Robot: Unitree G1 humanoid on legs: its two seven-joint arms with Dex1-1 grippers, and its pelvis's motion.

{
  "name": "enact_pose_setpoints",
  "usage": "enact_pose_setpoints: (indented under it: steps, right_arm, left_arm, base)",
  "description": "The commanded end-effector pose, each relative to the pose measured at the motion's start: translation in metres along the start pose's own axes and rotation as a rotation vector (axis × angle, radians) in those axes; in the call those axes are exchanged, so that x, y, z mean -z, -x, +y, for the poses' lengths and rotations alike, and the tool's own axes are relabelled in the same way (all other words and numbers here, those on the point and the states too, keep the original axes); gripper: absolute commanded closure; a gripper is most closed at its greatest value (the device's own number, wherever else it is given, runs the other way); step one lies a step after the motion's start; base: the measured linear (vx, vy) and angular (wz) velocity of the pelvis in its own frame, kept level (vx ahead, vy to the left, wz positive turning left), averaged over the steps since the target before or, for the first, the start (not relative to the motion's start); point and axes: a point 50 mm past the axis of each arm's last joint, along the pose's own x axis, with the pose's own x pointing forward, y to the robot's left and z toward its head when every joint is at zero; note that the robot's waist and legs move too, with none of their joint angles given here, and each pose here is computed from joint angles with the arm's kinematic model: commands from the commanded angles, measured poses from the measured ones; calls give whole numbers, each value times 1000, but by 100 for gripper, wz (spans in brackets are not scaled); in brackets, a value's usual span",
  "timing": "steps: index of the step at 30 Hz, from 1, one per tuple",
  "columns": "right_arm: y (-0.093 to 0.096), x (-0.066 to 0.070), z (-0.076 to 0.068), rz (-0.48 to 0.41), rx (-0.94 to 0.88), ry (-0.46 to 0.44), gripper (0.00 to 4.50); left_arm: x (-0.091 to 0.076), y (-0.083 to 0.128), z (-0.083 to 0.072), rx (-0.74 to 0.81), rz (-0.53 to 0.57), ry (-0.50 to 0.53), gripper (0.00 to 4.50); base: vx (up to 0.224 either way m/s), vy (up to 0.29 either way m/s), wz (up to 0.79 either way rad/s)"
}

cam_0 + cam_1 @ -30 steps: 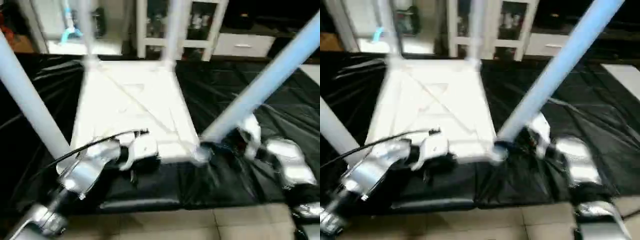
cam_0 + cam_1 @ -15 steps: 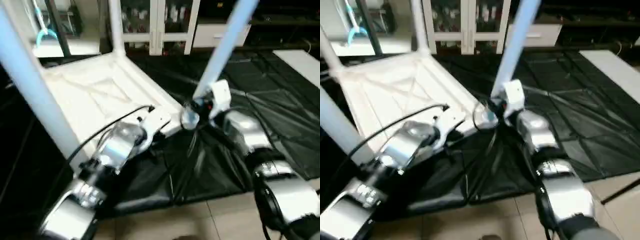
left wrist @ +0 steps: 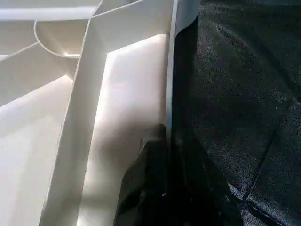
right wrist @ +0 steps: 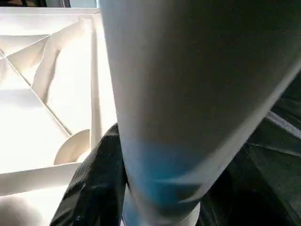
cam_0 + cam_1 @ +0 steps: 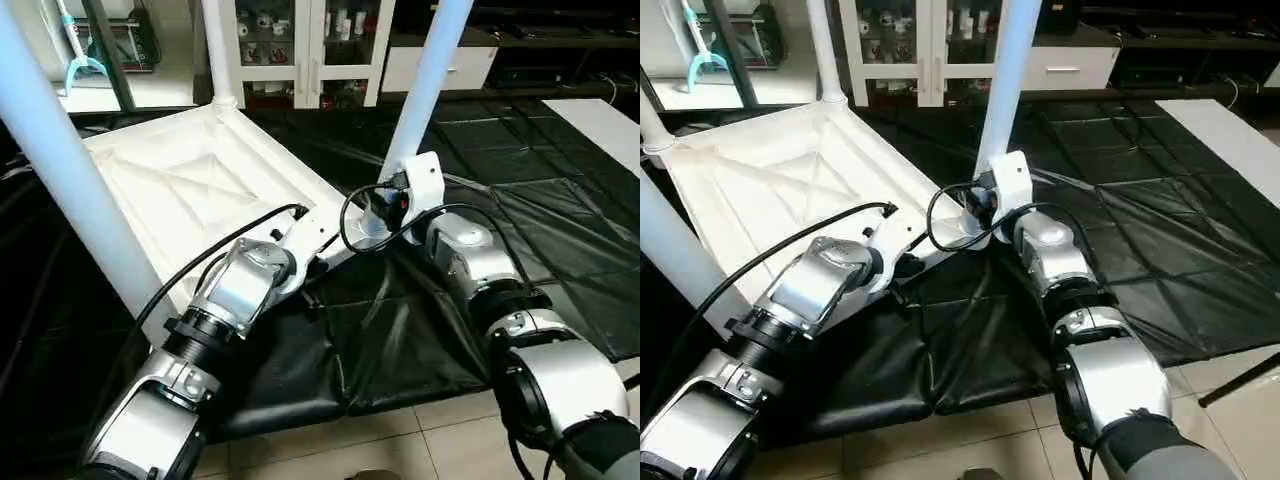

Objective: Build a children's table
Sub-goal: Insert table leg to table base

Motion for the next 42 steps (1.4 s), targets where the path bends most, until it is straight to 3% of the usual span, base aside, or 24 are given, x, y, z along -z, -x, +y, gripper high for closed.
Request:
enact_pose_setpoints:
  steps: [1,4,10,20,25,33,36,42]
  right_arm:
    - [5,67,36,262,-179,-104,265]
    - [4,60,42,239,-295,-90,265]
    - [7,52,38,230,-409,6,265]
    - [29,28,7,200,-669,89,265]
    - [50,13,-12,127,-806,119,265]
    - [88,17,-41,163,-915,68,265]
    - [94,20,-45,168,-913,76,265]
    - [98,17,-46,86,-858,90,265]
  left_arm:
    - [7,3,13,-99,22,-16,450]
    - [8,3,10,-59,6,-68,450]
    - [12,7,1,59,-61,-180,450]
    - [30,33,2,246,-144,-315,450]
    - [40,52,-1,357,-202,-365,450]
    - [54,70,-13,494,-251,-390,450]
    - [54,71,-14,486,-261,-404,450]
    - [48,63,-9,383,-300,-407,450]
  base:
    - [0,0,0]
    - [0,0,0]
    - [0,0,0]
    - [0,0,0]
    - [0,0,0]
    - [0,0,0]
    - [0,0,0]
    - [0,0,0]
